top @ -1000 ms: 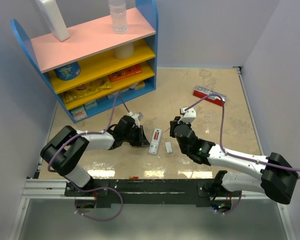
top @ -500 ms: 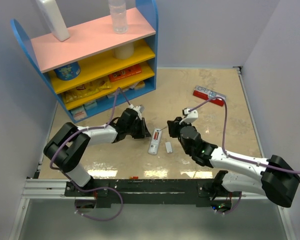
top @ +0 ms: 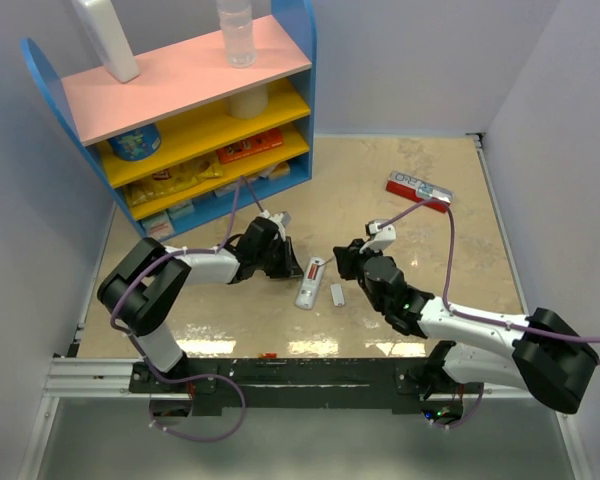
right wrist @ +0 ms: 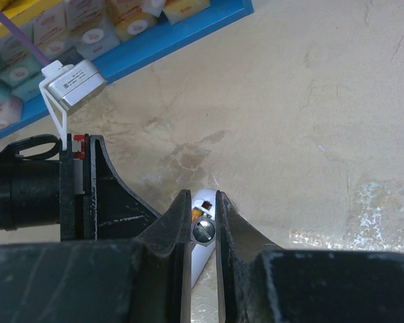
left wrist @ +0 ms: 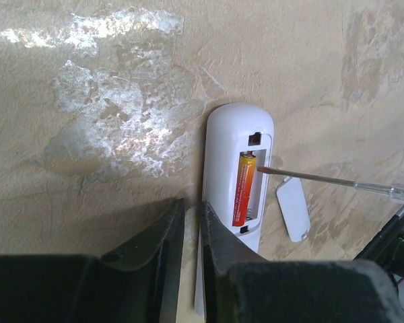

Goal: Unload the batteries from the remote control

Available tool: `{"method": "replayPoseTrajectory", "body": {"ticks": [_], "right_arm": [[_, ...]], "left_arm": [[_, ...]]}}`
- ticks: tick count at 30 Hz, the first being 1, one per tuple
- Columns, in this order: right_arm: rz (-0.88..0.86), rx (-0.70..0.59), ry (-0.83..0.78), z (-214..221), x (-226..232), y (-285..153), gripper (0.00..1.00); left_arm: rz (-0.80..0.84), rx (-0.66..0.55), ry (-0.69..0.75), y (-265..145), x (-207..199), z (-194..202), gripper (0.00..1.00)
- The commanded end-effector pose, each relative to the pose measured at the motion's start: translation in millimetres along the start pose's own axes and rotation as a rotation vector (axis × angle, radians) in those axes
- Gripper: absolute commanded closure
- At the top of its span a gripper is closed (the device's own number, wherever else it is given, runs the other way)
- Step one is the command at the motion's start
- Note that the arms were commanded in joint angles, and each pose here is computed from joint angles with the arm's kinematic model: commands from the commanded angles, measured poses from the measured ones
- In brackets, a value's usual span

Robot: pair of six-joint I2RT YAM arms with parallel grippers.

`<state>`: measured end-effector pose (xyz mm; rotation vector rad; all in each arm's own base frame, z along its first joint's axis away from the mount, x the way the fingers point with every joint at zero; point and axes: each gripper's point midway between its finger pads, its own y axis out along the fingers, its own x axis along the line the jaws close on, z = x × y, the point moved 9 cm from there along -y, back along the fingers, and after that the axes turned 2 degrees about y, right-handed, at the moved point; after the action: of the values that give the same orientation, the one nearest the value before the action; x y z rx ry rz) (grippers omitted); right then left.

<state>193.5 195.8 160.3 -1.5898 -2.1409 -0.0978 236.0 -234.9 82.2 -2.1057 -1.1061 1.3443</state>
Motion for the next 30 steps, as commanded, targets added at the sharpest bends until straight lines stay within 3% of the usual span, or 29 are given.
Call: {"method": "replayPoseTrajectory", "body": {"ticks": [1, 14, 30], "right_arm": [[-0.042, -0.041, 0.046, -6.7, 5.4, 1.2, 1.00], [-0.027, -0.020, 0.075, 5.7, -0.1, 3.3, 1.00], [-0.063, 0.021, 0.241, 30.0, -5.5, 3.6, 1.00]], "left_arm": [[0.025, -0.013, 0.025, 4.5, -2.8, -5.2, 0.79], [0.039, -0.010, 0.017, 2.4, -1.9, -0.2, 0.79], [0.072, -0.011, 0.004, 1.7, -2.1, 4.7, 0.80]]}}
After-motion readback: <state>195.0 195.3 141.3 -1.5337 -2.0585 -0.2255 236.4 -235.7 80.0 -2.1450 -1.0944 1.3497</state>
